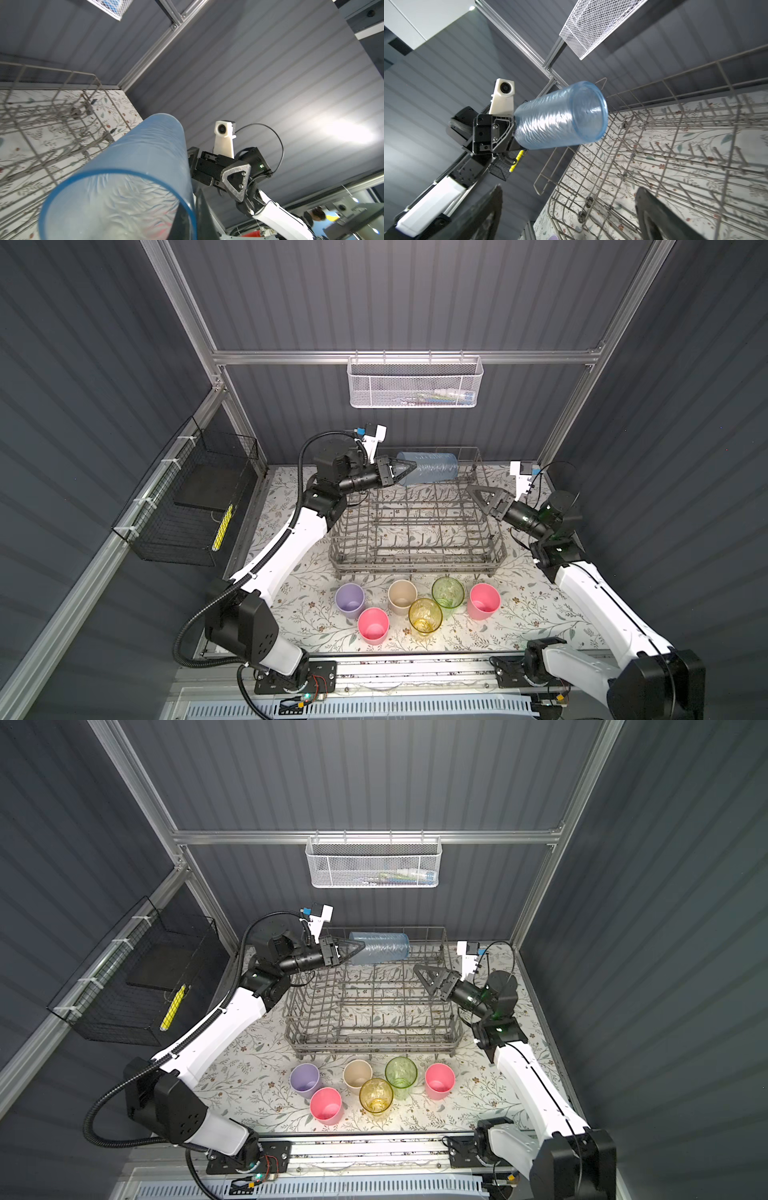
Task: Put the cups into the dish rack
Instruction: 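Carry the blue cup over the rack while the right gripper reaches toward it, then grasp the blue cup with the right gripper and open the left gripper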
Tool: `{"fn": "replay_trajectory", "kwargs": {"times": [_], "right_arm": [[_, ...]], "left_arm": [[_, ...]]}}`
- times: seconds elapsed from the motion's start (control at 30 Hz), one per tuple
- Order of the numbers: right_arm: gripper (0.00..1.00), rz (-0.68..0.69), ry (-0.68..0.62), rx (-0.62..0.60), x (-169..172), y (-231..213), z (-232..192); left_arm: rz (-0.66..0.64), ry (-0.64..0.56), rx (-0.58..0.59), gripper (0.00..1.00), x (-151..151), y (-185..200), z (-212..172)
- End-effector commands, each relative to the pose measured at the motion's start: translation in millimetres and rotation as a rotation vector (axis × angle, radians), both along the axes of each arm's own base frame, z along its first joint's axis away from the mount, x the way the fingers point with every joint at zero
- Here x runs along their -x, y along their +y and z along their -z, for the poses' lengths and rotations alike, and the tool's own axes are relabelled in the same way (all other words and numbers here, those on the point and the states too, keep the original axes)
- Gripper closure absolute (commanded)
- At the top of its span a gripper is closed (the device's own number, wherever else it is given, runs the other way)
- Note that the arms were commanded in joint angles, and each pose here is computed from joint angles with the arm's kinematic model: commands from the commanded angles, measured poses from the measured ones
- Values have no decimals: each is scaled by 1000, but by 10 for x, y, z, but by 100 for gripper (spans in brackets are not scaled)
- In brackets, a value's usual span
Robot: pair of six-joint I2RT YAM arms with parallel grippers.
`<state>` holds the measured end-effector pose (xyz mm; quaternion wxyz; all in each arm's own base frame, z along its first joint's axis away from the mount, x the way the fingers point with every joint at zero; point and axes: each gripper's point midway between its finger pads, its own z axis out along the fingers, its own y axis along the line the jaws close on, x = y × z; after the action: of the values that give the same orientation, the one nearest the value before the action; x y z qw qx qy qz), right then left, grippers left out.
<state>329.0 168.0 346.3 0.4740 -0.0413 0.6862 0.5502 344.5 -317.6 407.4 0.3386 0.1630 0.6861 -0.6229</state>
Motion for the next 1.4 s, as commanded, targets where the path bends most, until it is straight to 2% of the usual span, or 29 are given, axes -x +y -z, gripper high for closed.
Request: {"fn": "replay_trajectory", "kwargs": {"times": [0.0,0.37,0.7,1.37], "right_arm": [[1,-74,-47,-71,52,83,-202],[1,-105,8,-111,-33,137,-95],[1,-171,-27,-190,-31,191,-234],[12,-224,-43,-205,140,229,-183]], "left_arm": [[103,-95,73,100,215,-127,-173],[179,-105,78,100,349,-289,-88],[262,-98,72,100,481,-442,18],[257,-115,59,100,478,-472,20]]}}
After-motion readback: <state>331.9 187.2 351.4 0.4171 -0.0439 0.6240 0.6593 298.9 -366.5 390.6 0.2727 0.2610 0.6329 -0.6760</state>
